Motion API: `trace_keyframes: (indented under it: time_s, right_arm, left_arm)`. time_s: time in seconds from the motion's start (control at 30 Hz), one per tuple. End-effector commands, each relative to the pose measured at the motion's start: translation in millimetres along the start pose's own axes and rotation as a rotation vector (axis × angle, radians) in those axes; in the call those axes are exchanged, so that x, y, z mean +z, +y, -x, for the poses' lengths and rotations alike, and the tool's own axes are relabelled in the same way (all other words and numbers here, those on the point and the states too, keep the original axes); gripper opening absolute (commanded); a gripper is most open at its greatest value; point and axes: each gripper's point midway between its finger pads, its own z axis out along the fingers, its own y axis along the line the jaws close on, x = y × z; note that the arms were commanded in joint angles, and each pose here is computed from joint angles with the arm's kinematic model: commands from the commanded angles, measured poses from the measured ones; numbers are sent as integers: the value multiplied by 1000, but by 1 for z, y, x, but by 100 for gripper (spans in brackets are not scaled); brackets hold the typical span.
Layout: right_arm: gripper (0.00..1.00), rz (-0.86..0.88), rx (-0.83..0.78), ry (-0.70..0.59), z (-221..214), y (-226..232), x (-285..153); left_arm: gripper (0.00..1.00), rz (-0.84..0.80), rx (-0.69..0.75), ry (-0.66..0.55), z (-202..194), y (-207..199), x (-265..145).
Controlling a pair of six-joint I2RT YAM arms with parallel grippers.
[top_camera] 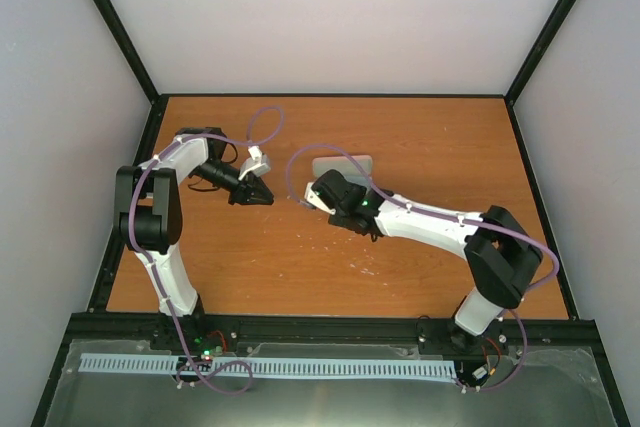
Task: Organize the sunglasses
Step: Pick up the sunglasses from the center of the board, then place the sunglasses in the sunglasses case.
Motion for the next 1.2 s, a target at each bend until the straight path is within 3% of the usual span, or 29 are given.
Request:
trace_keyframes:
  time_s: [0.0, 0.13, 0.27, 0.33, 0.5, 0.63, 1.17]
  right_arm:
    - [3, -142, -72, -93, 5, -25, -1]
    - [3, -98, -160, -148, -4, -25, 1]
    - [3, -116, -96, -152, -11, -50, 10]
    - [3, -131, -144, -170, -10, -54, 14]
    - [3, -17, -203, -231, -7, -44, 27]
    - [3, 105, -234, -230, -15, -33, 34]
    - [3, 165, -288, -231, -7, -38, 73]
  left_arm:
    - [19, 6, 48, -29, 11, -4, -6]
    - [19, 6, 43, -30, 11, -5, -6]
    - [19, 5, 36, -38, 12, -4, -5]
    - [19, 6, 32, -40, 13, -3, -5]
    - [19, 9, 27, -43, 13, -3, -5]
    - [19, 10, 22, -48, 11, -5, -4]
    - [19, 4, -5, -75, 6, -12, 1]
